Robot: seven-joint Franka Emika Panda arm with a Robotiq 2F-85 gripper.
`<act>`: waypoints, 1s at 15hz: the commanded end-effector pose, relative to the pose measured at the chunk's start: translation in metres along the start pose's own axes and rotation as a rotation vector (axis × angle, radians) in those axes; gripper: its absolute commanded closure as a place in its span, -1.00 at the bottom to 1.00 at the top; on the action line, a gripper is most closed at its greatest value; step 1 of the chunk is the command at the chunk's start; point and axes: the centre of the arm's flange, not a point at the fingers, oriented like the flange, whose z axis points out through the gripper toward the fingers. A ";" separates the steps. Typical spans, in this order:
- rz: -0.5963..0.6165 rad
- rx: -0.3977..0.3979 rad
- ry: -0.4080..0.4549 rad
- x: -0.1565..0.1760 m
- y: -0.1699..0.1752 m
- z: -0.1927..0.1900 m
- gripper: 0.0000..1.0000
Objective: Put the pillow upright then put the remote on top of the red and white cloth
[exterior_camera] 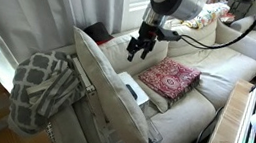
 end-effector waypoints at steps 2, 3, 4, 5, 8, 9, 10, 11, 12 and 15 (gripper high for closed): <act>-0.067 -0.107 -0.087 -0.019 0.014 0.048 -1.00; -0.082 -0.127 -0.098 -0.023 0.014 0.060 -1.00; -0.087 -0.137 -0.095 -0.026 0.014 0.072 -1.00; -0.078 -0.096 -0.095 -0.020 0.015 0.049 -1.00; -0.081 -0.097 -0.098 -0.020 0.014 0.055 -1.00; -0.080 -0.096 -0.092 -0.019 0.014 0.053 -1.00; -0.080 -0.096 -0.089 -0.018 0.014 0.051 -1.00; -0.087 -0.103 -0.103 -0.019 0.013 0.060 -1.00; -0.099 -0.098 -0.125 -0.019 0.012 0.078 -1.00; -0.109 -0.090 -0.143 -0.025 0.008 0.115 -1.00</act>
